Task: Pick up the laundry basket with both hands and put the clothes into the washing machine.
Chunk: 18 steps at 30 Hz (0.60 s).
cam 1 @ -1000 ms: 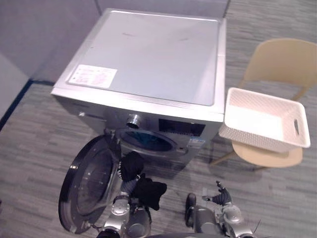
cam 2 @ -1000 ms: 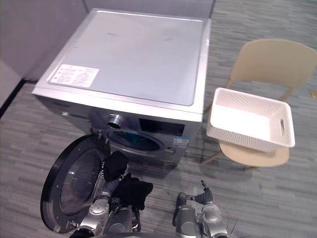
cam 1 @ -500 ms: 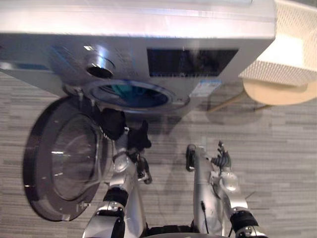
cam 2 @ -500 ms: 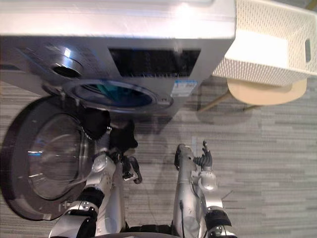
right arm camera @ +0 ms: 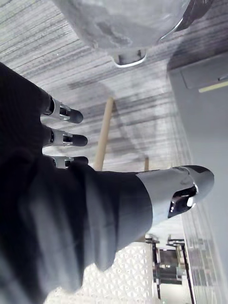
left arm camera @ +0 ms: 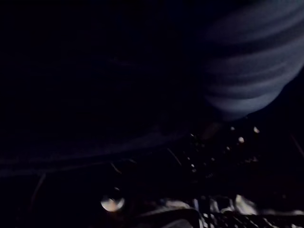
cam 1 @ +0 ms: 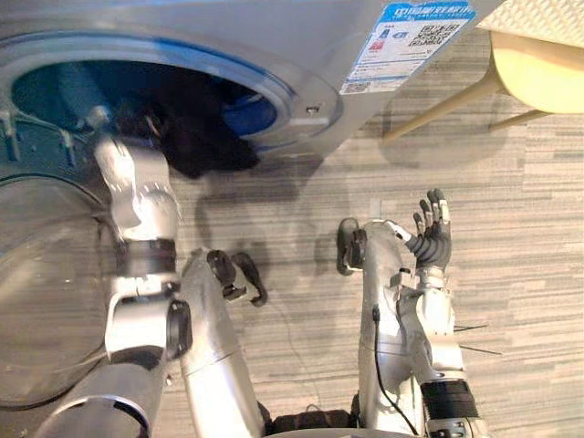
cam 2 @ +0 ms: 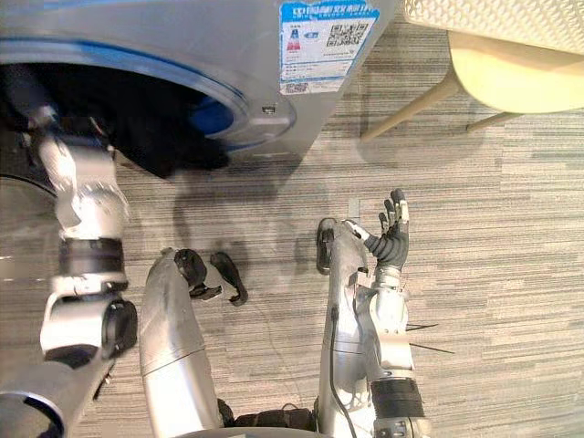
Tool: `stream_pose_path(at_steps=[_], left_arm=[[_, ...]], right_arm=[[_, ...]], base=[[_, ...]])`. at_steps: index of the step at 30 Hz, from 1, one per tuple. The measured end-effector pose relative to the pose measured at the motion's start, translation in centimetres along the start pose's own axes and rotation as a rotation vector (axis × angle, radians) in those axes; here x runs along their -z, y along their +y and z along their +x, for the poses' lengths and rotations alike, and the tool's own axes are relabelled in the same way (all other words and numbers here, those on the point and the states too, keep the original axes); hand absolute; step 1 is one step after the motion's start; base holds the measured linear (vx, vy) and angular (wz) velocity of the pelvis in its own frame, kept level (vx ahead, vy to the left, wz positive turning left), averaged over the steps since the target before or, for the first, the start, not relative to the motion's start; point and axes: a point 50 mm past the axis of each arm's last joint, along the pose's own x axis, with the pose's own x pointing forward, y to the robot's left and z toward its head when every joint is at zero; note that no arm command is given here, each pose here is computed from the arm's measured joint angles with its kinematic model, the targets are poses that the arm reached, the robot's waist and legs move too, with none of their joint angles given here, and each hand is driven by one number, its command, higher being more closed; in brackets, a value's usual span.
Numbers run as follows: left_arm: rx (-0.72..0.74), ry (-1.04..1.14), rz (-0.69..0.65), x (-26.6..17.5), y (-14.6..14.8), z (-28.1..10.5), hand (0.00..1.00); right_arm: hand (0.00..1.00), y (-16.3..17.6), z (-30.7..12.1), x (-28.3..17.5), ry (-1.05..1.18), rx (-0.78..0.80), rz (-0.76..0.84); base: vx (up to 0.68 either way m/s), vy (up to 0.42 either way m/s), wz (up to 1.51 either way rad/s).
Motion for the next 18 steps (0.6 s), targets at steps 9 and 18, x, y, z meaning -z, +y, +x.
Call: stream_pose_path(at_steps=[9,18], left_arm=[[0.352,-0.245,-0.008,-6.7,-12.3,2.5,1.0],[0.442,-0.306,0.21,-5.6,-14.7,2.4,0.0]], right_arm=[[0.0,0.6,0.4,-2.3,-0.117,-0.081,0.055],[0.0,0.8,0.8,-3.0,-0.153,-0.113,0.063]], base=[[0.0,-0.002,0.0],[0.0,0.0,0.0]])
